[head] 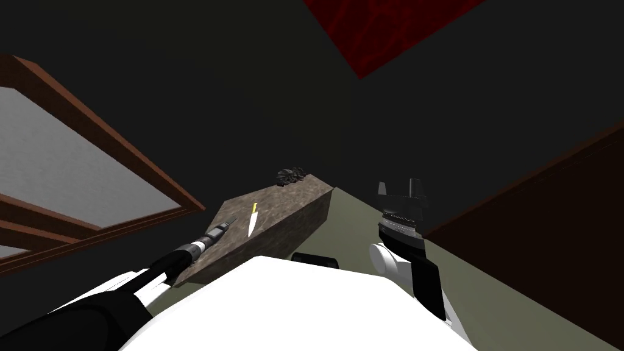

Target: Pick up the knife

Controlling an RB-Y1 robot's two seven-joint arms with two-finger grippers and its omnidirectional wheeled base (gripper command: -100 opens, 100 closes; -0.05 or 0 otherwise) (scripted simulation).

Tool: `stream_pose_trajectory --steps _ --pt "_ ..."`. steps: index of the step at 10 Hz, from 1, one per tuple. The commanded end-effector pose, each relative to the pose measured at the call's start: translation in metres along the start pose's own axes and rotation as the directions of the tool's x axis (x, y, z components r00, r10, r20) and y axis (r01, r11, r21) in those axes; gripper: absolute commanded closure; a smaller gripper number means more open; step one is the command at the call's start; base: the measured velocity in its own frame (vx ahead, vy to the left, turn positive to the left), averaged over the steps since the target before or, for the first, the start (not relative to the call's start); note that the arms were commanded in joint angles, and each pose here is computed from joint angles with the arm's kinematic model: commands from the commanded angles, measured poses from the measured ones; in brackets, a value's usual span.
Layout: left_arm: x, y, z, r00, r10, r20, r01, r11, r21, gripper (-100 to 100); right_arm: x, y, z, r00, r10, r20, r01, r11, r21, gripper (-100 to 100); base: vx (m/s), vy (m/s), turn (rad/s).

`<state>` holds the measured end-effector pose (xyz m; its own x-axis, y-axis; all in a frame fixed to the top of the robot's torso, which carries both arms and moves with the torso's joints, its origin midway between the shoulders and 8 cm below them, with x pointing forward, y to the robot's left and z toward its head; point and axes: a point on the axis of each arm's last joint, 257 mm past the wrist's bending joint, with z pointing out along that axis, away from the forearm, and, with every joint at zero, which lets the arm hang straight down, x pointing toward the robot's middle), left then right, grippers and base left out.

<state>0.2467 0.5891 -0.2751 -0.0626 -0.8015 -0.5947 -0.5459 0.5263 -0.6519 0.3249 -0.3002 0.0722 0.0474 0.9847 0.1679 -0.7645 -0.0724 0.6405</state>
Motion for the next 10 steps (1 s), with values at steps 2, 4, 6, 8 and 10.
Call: stream_pose_trajectory --steps 2,4,6,8,10 --pt "-0.011 0.036 -0.005 0.999 0.050 -0.014 -0.051 0.993 -0.109 -100 0.000 0.000 0.000 1.000 0.000 0.000 0.000 1.000 0.000 0 0.117 -0.089 -0.153" --pt "-0.022 0.082 -0.017 0.993 0.109 -0.042 -0.116 0.964 -0.241 -100 0.000 0.000 0.000 1.000 0.000 0.000 0.000 1.000 0.000 0 0.112 -0.080 -0.180" --pt "-0.028 0.105 -0.026 0.989 0.136 -0.059 -0.148 0.940 -0.308 -100 0.000 0.000 0.000 1.000 0.000 0.000 0.000 1.000 0.000 0 0.097 -0.068 -0.129" --pt "-0.039 0.145 -0.044 0.978 0.184 -0.098 -0.208 0.883 -0.421 -100 0.000 0.000 0.000 1.000 0.000 0.000 0.000 1.000 0.000 0 0.159 -0.071 -0.199" --pt "-0.050 0.179 -0.065 0.965 0.221 -0.138 -0.260 0.818 -0.512 -100 0.000 0.000 0.000 1.000 0.000 0.000 0.000 1.000 0.000 0 0.131 -0.080 -0.147"
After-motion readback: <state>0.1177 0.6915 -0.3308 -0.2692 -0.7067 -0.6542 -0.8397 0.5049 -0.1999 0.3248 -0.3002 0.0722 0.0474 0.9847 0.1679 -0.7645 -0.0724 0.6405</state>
